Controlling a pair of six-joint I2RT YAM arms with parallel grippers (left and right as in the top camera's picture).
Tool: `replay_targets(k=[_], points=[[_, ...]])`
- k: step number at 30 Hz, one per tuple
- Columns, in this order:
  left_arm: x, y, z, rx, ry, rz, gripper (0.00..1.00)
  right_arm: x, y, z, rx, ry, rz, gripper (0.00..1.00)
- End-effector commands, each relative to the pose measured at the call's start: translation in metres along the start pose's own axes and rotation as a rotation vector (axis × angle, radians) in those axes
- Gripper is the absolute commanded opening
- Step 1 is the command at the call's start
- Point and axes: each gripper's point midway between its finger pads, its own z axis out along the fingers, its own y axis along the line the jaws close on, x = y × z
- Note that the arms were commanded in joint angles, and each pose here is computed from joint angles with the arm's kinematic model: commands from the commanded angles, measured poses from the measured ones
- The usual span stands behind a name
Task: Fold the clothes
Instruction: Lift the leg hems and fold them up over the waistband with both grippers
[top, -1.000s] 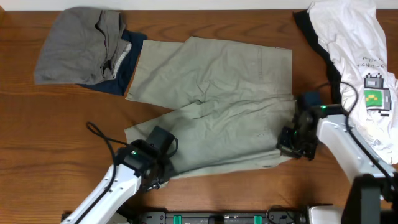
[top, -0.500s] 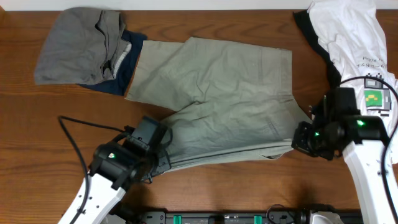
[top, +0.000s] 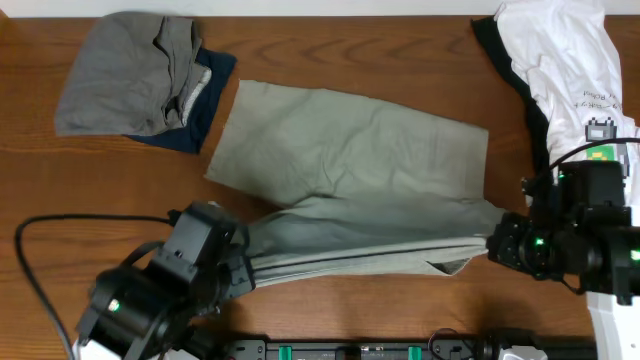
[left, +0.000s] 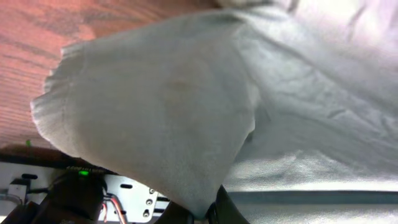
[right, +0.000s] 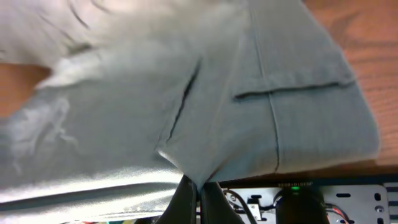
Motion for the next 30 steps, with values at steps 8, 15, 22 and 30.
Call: replay_targets(k=[8,15,22,30], points=[[-0.064,-0.008,0.014,-0.123,-0.212,0.1,0.06,-0.065,-0.026,0.006,0.184,-0.141,-0.01,0.01],[-0.135,-0.03,0.053,-0.272,-0.377,0.207,0.06,-0.124,-0.02,0.042,0.179,-0.189,-0.025,0.01],[-0.205,-0.08,0.099,-0.282,-0.563,0.358,0.07,-0.178,-0.013,0.077,0.153,-0.27,-0.038,0.01],[-0.229,-0.088,0.161,-0.299,-0.565,0.365,0.08,-0.214,-0.015,0.129,0.143,-0.274,-0.058,0.01]])
